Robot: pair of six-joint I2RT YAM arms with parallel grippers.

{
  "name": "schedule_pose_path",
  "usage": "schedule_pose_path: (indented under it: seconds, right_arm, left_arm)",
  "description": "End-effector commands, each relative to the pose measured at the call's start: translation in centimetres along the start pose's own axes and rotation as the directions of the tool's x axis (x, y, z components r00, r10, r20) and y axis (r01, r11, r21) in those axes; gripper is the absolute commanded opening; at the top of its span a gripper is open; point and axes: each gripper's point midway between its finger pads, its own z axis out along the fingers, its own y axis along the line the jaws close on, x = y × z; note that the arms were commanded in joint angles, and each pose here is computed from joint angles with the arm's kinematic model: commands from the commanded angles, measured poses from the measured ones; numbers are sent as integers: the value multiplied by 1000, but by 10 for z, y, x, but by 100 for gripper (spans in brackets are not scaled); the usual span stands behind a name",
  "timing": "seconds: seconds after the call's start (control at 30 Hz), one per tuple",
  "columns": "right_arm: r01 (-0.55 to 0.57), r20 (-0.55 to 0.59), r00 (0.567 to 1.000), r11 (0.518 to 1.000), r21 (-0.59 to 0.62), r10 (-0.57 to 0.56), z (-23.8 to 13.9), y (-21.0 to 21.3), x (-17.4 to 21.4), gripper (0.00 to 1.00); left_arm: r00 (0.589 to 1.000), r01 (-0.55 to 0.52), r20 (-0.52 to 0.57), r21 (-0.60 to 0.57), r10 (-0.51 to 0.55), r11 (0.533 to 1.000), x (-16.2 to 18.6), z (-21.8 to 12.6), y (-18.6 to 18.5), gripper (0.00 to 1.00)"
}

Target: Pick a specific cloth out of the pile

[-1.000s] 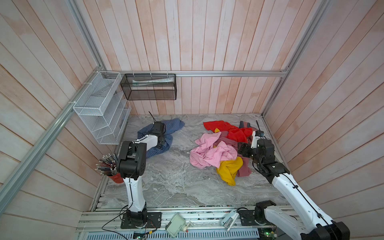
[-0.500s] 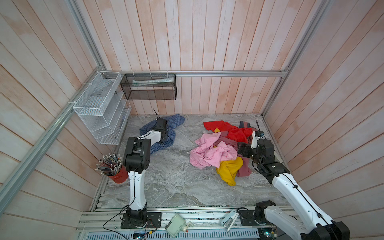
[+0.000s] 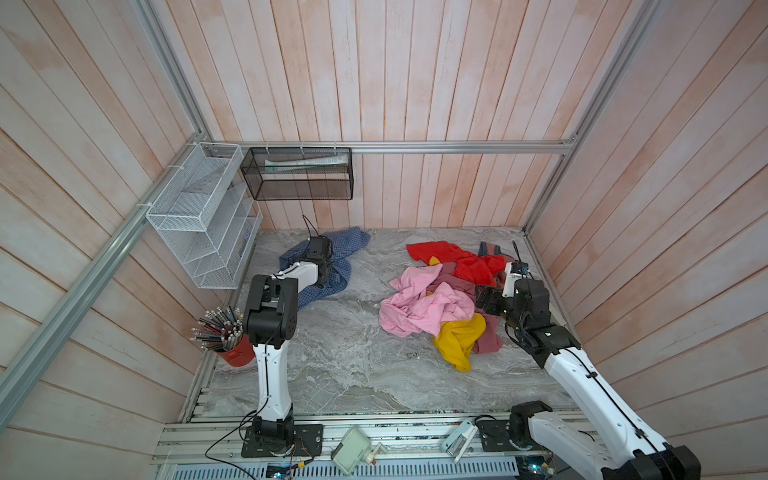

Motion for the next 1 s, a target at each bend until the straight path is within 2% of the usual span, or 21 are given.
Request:
schedule_pose_path:
  seconds: [0.0,0.17,0.43,0.57,0.67,0.73,0.87,0.97]
  right_arm:
    - [19,-1,1000,1000,9,-19,-2,-1,1,85]
    - [33,6,999,999,10,-33,0,0,-3,86]
    - [94,75,993,995,18,-95,-6,0,-17,86]
    - [135,139,980,989,53,-141,-16,-6,-25,87]
    - [160,189,967,985,69,-170,-21,-11,-23,88]
    - [176,229,955,982,66,-187,-23,-13,-19,89]
    - [195,356,907,974,112,-223,-30,-26,-12,90]
    - [202,458,849,963,181,-264,-37,-39,-11,92]
  left_arm:
    - [998,2,58,8,-3,1000,-12,-25,5,85]
    - [987,-15,162,-26,19,1000,-35,-67,13,100]
    - [965,60,262,-138,-22,989,-45,-134,50,100]
    - [907,174,392,-21,-152,984,-44,-189,56,100]
    - [839,201,484,147,-248,968,-35,-227,44,100]
    - [810,212,503,227,-301,950,-21,-243,37,100]
    - [794,272,488,247,-362,930,24,-245,36,100]
    - [786,338,473,209,-398,918,53,-241,43,100]
